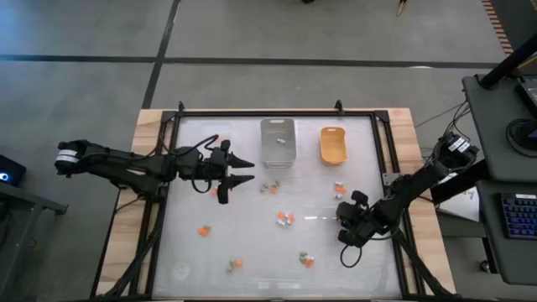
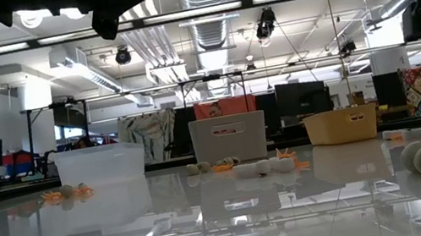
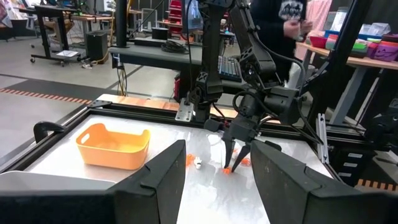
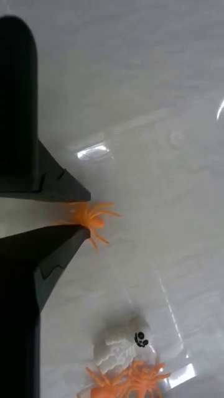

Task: Sort Halloween decoration
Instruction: Put the orange spider toy into the transparent white bin

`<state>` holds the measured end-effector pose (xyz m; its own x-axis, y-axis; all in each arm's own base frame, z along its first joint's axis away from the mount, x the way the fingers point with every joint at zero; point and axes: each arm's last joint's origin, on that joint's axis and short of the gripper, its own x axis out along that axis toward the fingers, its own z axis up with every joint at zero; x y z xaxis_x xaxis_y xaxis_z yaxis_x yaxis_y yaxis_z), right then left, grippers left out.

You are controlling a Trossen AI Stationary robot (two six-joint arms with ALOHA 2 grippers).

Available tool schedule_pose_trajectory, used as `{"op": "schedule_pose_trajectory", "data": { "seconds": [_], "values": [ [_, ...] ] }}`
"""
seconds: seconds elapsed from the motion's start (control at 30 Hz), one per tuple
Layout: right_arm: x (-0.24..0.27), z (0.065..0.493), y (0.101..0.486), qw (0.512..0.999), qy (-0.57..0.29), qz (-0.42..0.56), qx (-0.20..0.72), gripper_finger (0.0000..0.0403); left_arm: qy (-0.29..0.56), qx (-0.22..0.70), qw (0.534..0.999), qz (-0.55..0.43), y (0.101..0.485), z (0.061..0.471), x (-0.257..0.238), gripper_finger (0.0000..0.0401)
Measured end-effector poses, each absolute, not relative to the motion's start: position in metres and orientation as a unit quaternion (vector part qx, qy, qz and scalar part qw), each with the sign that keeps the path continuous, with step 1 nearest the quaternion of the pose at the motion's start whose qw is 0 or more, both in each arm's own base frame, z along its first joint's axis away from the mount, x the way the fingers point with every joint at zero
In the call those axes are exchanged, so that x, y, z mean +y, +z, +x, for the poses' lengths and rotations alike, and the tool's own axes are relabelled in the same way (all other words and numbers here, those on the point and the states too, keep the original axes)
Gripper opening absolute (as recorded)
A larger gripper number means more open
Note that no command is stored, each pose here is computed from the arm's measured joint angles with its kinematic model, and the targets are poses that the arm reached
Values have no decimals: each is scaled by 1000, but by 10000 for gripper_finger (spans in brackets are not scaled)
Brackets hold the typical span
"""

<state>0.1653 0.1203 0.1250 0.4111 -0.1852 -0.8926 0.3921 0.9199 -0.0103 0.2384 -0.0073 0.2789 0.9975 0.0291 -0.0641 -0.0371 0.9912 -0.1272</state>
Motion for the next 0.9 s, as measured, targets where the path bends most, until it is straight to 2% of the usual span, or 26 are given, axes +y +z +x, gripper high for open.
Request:
{"op": "schedule_pose_trajectory", "data": {
  "seconds": [0.33, 0.9],
  "values": [
    [120, 165, 129, 837, -169, 106, 509, 29, 17, 32, 997, -64, 279, 238, -7, 165],
    [117, 163, 152, 867, -153, 124, 457, 27, 17, 33, 997, -63, 278, 238, -7, 165]
  ]
}}
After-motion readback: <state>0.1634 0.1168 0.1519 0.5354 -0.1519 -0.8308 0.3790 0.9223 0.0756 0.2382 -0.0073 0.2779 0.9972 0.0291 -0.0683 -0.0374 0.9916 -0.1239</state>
